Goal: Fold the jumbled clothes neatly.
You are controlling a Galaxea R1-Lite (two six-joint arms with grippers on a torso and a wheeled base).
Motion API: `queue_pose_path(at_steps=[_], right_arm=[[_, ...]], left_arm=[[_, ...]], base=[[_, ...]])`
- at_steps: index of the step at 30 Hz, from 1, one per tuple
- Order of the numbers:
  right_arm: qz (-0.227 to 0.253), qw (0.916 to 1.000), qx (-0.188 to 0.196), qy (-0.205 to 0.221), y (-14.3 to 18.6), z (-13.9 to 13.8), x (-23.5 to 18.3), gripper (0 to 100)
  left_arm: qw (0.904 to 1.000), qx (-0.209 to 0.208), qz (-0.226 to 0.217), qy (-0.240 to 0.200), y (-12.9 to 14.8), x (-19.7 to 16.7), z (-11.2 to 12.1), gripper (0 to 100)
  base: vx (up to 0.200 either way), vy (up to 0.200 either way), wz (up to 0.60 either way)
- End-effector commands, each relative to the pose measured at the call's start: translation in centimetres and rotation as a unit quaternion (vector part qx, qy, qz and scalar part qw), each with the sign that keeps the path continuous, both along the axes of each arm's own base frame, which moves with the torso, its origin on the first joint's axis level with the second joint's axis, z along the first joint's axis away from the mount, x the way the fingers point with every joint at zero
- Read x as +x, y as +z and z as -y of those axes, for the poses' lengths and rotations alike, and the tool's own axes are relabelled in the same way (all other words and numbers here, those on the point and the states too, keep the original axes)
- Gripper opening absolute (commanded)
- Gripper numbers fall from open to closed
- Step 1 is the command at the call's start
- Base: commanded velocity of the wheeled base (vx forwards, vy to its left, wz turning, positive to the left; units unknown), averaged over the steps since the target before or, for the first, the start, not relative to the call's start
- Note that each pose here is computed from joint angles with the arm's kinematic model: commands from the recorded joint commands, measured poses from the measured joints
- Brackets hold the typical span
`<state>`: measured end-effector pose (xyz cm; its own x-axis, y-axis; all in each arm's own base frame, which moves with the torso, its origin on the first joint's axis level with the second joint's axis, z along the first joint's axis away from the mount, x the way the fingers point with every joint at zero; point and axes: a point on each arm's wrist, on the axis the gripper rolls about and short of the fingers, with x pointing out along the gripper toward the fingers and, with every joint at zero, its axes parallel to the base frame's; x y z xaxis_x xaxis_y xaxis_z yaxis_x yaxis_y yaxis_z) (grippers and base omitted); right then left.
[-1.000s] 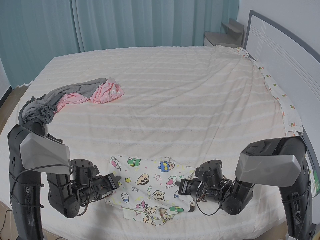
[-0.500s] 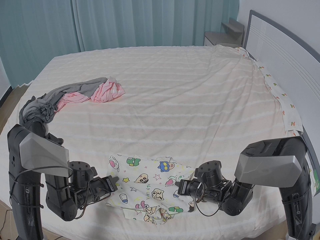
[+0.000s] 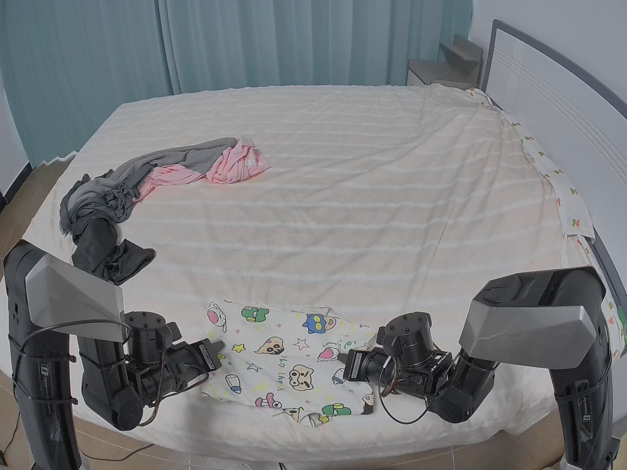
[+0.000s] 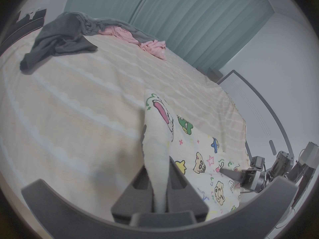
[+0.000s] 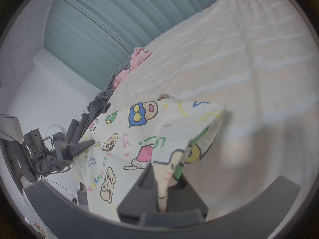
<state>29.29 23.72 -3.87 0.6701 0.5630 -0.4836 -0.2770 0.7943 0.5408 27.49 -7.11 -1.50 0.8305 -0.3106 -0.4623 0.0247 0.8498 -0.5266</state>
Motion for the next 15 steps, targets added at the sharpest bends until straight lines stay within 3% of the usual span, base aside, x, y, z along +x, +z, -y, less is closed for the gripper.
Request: queue_pose_path(at_steps=[1,6,15], right_arm=[[0.016,0.9998,0.013,-0.001,0.4,-0.4,0.4,0],[0.055,0.9977,0.035,-0.018,1.2,-0.8,1.2,0],[0.062,0.9971,0.039,-0.018,1.1,-1.2,1.4,0]], left_arm=[[0.9998,0.01,0.016,0.011,-0.4,1.4,-0.9,0],[0.9996,0.012,0.019,0.017,-1.0,2.3,-0.9,0],[0.9984,0.012,0.026,0.049,-0.9,3.0,-2.8,0]], base=[[0.0,0.0,0.0],[0.0,0.0,0.0],[0.0,0.0,0.0]])
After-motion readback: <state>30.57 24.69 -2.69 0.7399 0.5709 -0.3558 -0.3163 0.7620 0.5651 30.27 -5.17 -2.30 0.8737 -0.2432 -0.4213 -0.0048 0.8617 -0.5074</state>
